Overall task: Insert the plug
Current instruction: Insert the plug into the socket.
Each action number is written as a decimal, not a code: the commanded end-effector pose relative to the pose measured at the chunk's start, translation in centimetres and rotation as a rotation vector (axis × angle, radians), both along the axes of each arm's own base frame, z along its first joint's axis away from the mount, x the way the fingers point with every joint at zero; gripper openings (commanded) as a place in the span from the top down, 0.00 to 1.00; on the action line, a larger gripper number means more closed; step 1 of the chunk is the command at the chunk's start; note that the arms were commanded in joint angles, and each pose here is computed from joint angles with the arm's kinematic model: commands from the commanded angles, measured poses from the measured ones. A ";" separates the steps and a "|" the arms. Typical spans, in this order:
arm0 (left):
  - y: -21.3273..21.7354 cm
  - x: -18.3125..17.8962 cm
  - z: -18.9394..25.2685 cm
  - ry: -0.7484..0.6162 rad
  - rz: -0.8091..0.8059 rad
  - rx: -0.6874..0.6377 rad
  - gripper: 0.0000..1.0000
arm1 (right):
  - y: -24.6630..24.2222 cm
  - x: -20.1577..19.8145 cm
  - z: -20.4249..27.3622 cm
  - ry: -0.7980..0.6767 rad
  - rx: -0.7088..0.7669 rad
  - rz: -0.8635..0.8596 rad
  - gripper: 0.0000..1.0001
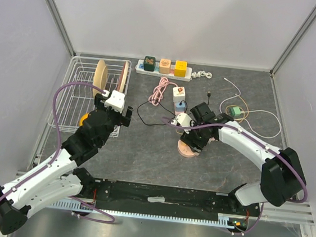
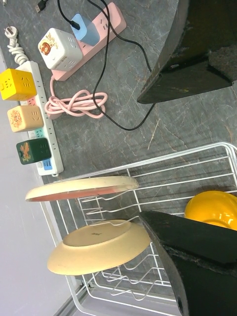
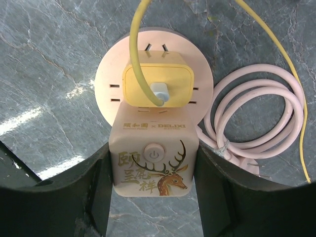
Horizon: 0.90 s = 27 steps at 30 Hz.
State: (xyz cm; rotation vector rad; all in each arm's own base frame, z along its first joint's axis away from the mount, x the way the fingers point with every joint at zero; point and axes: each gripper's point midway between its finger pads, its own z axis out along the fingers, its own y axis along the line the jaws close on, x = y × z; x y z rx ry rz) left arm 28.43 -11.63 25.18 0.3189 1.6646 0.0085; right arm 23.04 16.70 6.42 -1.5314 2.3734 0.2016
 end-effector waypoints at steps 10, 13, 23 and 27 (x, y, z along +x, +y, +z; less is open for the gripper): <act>-0.6 0.0 1.3 -0.043 -0.030 -0.055 0.05 | -3.2 -3.6 -5.8 0.188 -0.144 -0.008 0.97; -0.7 0.1 1.1 -0.040 -0.031 -0.058 0.05 | -2.1 -2.2 -3.6 0.116 -0.093 -0.019 0.67; -2.6 0.0 0.5 0.002 -0.095 -0.145 0.05 | 3.5 1.8 7.0 -0.077 0.208 -0.015 0.02; -2.7 -0.4 1.2 0.000 -0.103 -0.186 0.05 | 3.6 2.7 11.1 -0.193 0.276 -0.034 0.02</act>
